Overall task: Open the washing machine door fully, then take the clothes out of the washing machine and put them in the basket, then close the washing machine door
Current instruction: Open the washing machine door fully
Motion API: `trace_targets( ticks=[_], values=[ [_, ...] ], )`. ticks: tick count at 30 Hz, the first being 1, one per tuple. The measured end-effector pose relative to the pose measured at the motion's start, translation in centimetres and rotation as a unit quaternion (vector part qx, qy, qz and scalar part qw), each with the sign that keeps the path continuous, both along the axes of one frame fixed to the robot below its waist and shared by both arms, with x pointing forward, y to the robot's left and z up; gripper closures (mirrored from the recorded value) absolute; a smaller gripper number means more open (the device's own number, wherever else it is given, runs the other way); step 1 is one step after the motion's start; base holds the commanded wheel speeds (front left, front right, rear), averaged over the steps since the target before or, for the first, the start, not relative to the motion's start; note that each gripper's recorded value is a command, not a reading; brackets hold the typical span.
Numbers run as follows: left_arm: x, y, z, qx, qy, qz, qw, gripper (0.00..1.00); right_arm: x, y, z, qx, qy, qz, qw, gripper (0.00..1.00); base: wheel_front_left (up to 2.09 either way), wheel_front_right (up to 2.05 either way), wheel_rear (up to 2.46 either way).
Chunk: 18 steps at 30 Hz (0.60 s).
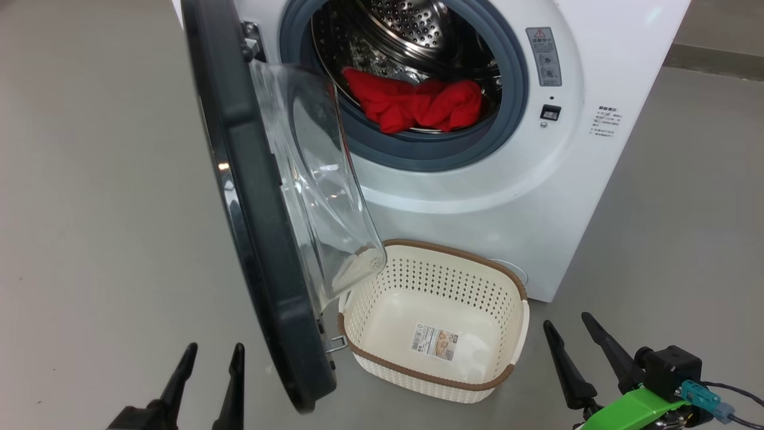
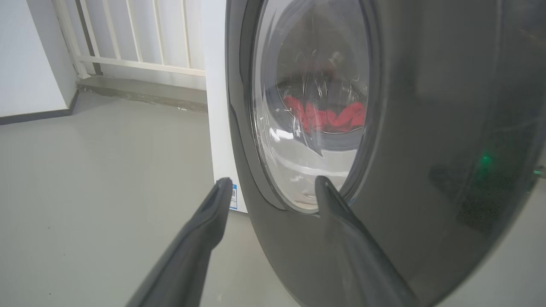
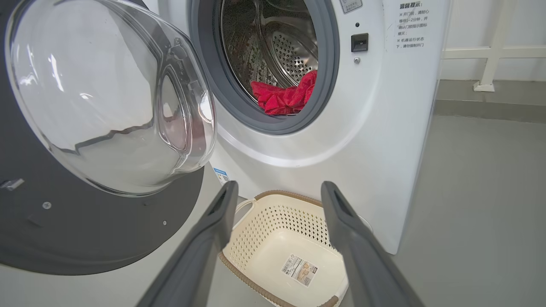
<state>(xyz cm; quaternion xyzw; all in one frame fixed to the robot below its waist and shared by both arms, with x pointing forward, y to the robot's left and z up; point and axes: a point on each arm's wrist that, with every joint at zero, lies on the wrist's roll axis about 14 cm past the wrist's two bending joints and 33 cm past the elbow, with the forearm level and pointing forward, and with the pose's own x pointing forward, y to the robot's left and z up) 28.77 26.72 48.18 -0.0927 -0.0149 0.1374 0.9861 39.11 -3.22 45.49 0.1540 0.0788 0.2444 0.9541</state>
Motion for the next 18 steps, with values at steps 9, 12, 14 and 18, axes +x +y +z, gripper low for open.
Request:
trace_targets(
  ticks=[9, 12, 14, 18],
  values=[
    [-0.1, 1.4, 1.7, -0.006, -0.031, 0.026, 0.999, 1.00, 0.2, -0.4, 0.2, -0.009, -0.009, -0.005, 1.000, 0.00, 0.00, 0.00, 0.00],
    [-0.1, 2.3, 4.2, 0.004, -0.068, 0.039, 0.997, 1.00, 0.4, -0.4, 0.4, -0.008, -0.011, -0.007, 1.000, 0.00, 0.00, 0.00, 0.00],
    [0.1, 2.7, 6.9, 0.017, -0.108, 0.046, 0.993, 1.00, 0.4, -0.4, 0.5, -0.007, -0.012, -0.008, 1.000, 0.00, 0.00, 0.00, 0.00],
    [0.3, 1.9, 13.7, 0.045, -0.207, 0.036, 0.977, 1.00, 0.4, -0.5, 0.5, -0.007, -0.012, -0.009, 1.000, 0.00, 0.00, 0.00, 0.00]
  ],
)
